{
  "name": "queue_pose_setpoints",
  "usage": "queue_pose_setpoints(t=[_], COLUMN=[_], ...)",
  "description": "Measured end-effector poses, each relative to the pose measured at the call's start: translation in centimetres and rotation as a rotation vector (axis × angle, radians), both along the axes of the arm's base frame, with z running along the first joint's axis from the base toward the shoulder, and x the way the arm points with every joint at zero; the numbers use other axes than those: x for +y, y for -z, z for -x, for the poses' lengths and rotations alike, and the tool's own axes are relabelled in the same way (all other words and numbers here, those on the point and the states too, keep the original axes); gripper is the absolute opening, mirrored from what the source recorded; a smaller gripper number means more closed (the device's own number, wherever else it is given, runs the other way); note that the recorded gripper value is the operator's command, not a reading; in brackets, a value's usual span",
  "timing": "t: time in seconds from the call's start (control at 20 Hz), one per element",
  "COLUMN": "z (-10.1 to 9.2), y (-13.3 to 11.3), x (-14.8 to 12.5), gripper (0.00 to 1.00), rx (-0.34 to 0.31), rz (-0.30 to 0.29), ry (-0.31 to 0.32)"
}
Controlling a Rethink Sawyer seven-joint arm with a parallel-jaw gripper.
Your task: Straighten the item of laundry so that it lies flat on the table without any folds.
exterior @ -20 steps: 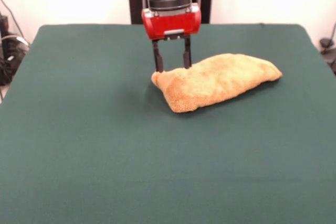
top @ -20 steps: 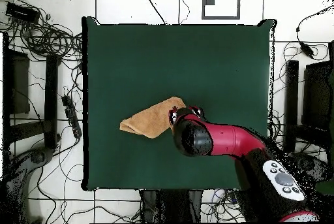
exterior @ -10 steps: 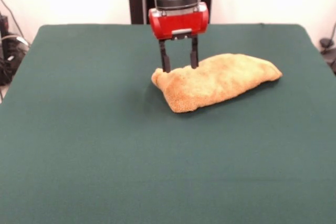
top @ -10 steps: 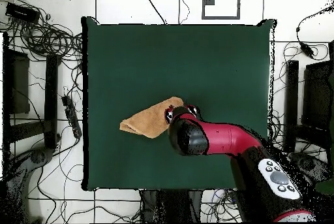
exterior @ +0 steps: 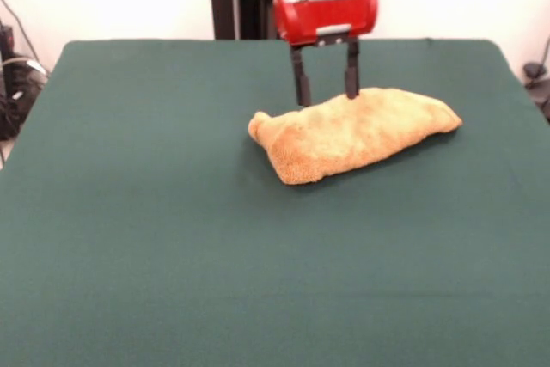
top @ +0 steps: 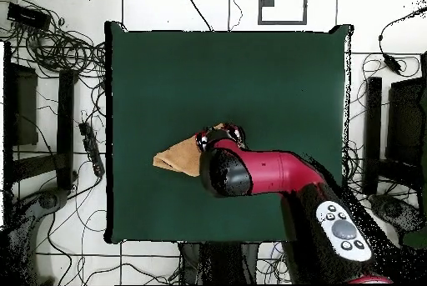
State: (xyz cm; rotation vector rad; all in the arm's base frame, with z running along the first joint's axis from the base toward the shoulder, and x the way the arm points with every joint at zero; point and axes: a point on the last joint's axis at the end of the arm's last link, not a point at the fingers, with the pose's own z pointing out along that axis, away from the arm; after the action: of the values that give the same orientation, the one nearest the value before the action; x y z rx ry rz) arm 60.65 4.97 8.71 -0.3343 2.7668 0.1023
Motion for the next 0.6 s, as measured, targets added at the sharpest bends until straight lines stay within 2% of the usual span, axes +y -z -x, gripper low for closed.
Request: queue_pose_setpoints(t=[0.1,0.15,0.3,0.6], z=[-0.2,-0.1,0.1,1.3], y=[-0.6,-0.7,-0.7,0.4], x=[1.2,2.9,4.7,11.3], gripper=[1.00,1.00,1.00,1.00], rx=[-0.010,-0.013,-0.013,0.005], rz=[0.003,0.002,0.001,0.017], ry=[-0.018,-0.042,-0.068,-0.168])
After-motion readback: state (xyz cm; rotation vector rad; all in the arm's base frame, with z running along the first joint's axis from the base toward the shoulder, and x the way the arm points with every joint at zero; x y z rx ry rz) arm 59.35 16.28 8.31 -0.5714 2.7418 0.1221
